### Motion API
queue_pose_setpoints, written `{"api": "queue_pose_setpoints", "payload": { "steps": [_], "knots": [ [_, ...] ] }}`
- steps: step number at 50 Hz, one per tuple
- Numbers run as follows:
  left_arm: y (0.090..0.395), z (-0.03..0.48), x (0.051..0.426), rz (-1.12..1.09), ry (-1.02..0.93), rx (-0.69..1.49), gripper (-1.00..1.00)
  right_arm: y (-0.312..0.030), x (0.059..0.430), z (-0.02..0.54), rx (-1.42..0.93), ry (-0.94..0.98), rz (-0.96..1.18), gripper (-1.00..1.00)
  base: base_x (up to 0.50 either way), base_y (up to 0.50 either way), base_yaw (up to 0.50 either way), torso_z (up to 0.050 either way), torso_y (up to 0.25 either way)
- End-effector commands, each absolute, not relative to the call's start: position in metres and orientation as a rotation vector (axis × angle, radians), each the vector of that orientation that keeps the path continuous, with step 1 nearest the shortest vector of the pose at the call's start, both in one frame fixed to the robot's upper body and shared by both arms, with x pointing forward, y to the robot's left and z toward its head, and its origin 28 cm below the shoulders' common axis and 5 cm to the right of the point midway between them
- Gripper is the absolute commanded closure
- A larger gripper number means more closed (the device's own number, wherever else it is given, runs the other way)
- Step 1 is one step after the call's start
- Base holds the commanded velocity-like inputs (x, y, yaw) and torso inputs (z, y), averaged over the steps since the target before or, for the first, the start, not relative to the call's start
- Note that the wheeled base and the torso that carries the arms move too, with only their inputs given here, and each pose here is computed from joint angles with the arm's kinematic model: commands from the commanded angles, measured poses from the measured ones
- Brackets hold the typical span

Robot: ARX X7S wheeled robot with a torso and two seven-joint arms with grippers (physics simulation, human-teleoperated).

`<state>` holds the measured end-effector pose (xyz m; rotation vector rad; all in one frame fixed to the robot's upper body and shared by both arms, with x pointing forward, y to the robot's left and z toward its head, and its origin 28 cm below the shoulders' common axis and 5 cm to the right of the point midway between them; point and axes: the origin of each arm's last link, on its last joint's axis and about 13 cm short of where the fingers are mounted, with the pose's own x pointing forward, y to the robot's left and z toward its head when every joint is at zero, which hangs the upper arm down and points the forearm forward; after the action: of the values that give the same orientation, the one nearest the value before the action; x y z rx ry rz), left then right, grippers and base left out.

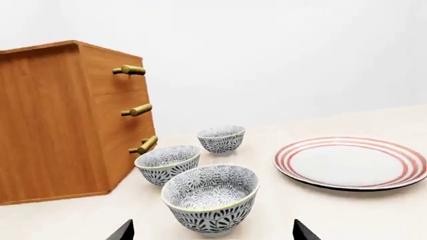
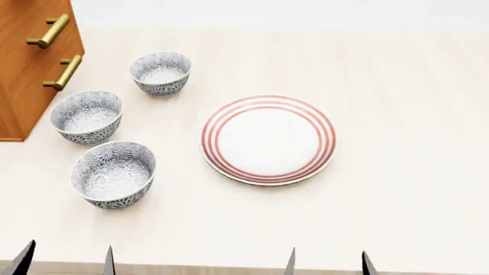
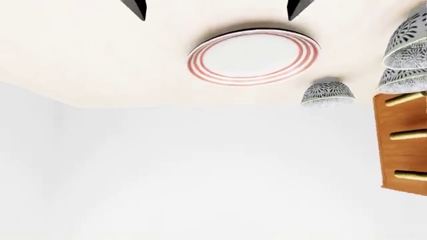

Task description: Pick up the bowl and put it in the front on the plate.

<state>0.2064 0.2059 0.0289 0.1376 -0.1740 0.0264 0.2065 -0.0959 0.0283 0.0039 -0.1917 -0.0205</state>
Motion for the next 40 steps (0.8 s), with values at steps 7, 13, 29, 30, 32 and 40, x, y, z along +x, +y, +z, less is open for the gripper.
{"api": "queue_pose_setpoints", "payload": {
  "steps": [7,13,29,30,32,40],
  "knots": [
    [0.207,0.093,0.185,0.140,-0.669,0.360,-1.00,-0.099,0.189,0.089,0.073,-0.854,-0.138,-1.00,0.00,0.00,0.00,0.000,0.000],
    [0.206,0.098,0.182,0.138,-0.701,0.367,-1.00,-0.099,0.187,0.093,0.070,-0.901,-0.141,-1.00,0.00,0.00,0.00,0.000,0.000],
    [0.206,0.101,0.180,0.149,-0.724,0.372,-1.00,-0.098,0.185,0.096,0.074,-0.938,-0.117,-1.00,0.01,0.00,0.00,0.000,0.000],
    [0.206,0.101,0.180,0.148,-0.724,0.372,-1.00,-0.098,0.184,0.096,0.074,-0.941,-0.111,-1.00,0.29,0.00,0.00,0.000,0.000],
    [0.206,0.102,0.180,0.149,-0.724,0.373,-1.00,-0.098,0.184,0.097,0.072,-0.937,-0.107,-1.00,0.47,0.00,0.00,0.000,0.000],
    [0.206,0.100,0.181,0.146,-0.711,0.375,-1.00,-0.097,0.184,0.095,0.069,-0.922,-0.095,-1.00,0.50,0.00,0.00,0.000,0.000]
  ]
}}
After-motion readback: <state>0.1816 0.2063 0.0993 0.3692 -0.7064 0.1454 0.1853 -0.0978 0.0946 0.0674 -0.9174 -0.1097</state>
